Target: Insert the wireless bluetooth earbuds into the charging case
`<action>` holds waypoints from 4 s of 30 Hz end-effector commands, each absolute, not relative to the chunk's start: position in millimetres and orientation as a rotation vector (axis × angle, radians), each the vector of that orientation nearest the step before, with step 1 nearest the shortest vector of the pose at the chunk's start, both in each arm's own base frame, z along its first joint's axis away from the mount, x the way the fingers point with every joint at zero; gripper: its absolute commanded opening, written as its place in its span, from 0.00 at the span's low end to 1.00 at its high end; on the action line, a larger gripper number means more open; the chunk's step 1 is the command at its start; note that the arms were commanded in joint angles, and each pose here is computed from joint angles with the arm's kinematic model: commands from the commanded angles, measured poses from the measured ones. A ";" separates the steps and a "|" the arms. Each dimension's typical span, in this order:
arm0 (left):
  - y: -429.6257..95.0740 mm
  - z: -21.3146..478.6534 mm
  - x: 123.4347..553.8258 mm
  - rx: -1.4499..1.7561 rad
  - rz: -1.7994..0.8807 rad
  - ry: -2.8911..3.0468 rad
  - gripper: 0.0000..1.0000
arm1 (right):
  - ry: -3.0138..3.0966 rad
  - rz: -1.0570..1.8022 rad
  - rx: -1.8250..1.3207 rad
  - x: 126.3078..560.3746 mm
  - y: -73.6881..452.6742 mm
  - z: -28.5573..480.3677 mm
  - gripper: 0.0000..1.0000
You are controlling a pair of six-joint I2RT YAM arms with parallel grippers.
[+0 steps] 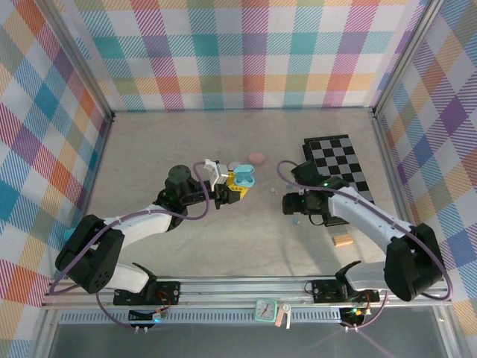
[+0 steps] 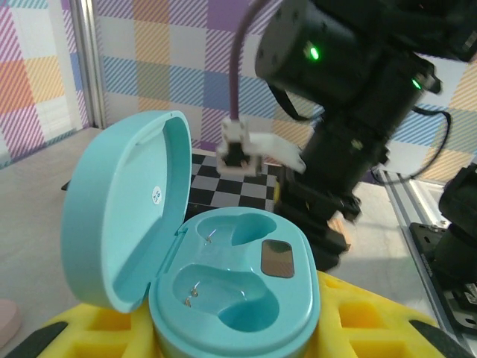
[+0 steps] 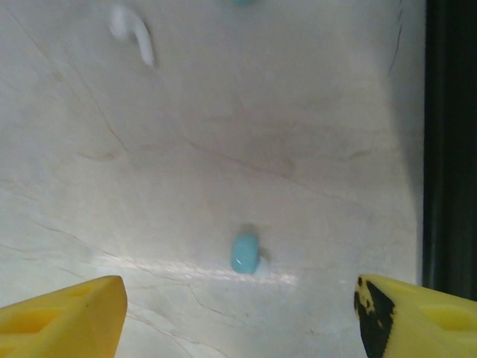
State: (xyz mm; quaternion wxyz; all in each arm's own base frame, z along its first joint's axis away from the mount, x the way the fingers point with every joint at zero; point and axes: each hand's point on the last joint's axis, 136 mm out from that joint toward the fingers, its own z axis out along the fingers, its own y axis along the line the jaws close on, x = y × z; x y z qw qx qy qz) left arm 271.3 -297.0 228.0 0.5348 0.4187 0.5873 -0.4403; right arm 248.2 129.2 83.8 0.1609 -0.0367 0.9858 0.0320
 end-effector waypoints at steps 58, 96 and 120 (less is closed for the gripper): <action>-260.6 241.3 294.8 0.874 -0.907 1.410 0.28 | 2.859 0.069 -0.114 246.0 165.5 61.2 0.19; -314.0 219.1 290.9 0.968 -0.943 1.387 0.27 | 2.334 1.802 0.114 259.4 242.8 233.0 0.19; -333.4 212.4 288.2 1.034 -0.932 1.368 0.27 | 2.341 1.906 0.209 268.6 250.8 237.6 0.18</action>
